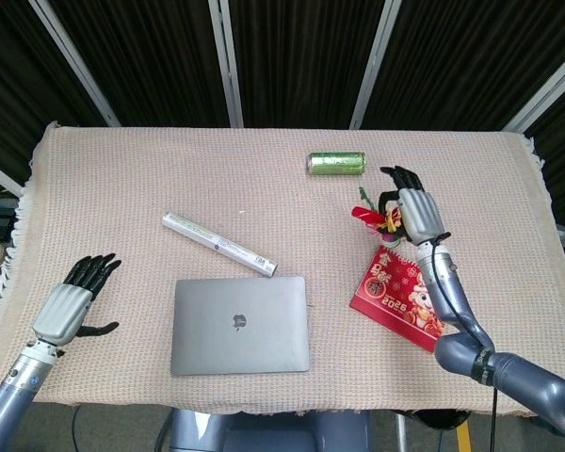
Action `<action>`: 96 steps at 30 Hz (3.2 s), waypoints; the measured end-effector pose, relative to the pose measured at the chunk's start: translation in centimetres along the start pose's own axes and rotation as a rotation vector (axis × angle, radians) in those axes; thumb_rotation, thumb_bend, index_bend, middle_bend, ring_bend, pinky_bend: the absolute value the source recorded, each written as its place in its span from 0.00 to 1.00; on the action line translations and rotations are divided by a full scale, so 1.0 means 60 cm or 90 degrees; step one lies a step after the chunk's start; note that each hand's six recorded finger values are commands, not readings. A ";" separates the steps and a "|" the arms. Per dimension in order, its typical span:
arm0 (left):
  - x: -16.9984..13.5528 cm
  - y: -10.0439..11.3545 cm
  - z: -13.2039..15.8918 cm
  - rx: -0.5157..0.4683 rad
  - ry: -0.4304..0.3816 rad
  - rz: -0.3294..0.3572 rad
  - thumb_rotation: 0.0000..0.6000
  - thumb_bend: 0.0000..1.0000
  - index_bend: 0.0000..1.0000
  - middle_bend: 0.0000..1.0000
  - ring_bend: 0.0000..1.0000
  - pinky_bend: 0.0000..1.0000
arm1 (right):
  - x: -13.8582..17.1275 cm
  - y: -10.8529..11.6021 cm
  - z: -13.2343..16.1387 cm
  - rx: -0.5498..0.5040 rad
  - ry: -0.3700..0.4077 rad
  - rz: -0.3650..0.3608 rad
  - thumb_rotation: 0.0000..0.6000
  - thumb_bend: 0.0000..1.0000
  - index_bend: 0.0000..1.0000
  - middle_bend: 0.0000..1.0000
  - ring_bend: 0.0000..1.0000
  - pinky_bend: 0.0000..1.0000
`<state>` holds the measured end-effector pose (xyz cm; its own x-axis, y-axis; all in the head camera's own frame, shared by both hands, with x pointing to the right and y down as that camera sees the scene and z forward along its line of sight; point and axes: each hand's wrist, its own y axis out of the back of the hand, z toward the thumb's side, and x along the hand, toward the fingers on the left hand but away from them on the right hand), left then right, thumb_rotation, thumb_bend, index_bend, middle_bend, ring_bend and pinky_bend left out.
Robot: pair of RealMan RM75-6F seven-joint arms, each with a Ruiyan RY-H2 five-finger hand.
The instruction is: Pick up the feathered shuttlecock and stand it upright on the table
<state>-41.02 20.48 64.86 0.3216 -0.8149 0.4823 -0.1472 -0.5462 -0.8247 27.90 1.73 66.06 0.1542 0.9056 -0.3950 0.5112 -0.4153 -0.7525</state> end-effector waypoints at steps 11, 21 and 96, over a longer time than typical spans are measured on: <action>-0.002 -0.008 0.020 0.001 -0.027 -0.010 1.00 0.03 0.00 0.00 0.00 0.00 | 0.031 -0.009 -0.021 -0.350 -0.079 0.024 1.00 0.42 0.72 0.08 0.00 0.00; -0.004 -0.008 0.020 -0.001 -0.030 -0.011 1.00 0.03 0.00 0.00 0.00 0.00 | 0.043 -0.083 0.010 -0.482 -0.068 0.023 1.00 0.42 0.72 0.08 0.00 0.00; -0.020 0.006 0.030 -0.017 -0.057 -0.002 1.00 0.03 0.00 0.00 0.00 0.00 | 0.192 0.005 0.029 -0.115 0.158 -0.019 1.00 0.01 0.00 0.00 0.00 0.00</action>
<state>-39.77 21.60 63.44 0.4047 -0.7932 0.4550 -0.1709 -0.5544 -0.8145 28.36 11.89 60.38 0.3277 0.9197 -0.2164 0.6570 -0.3864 -0.6474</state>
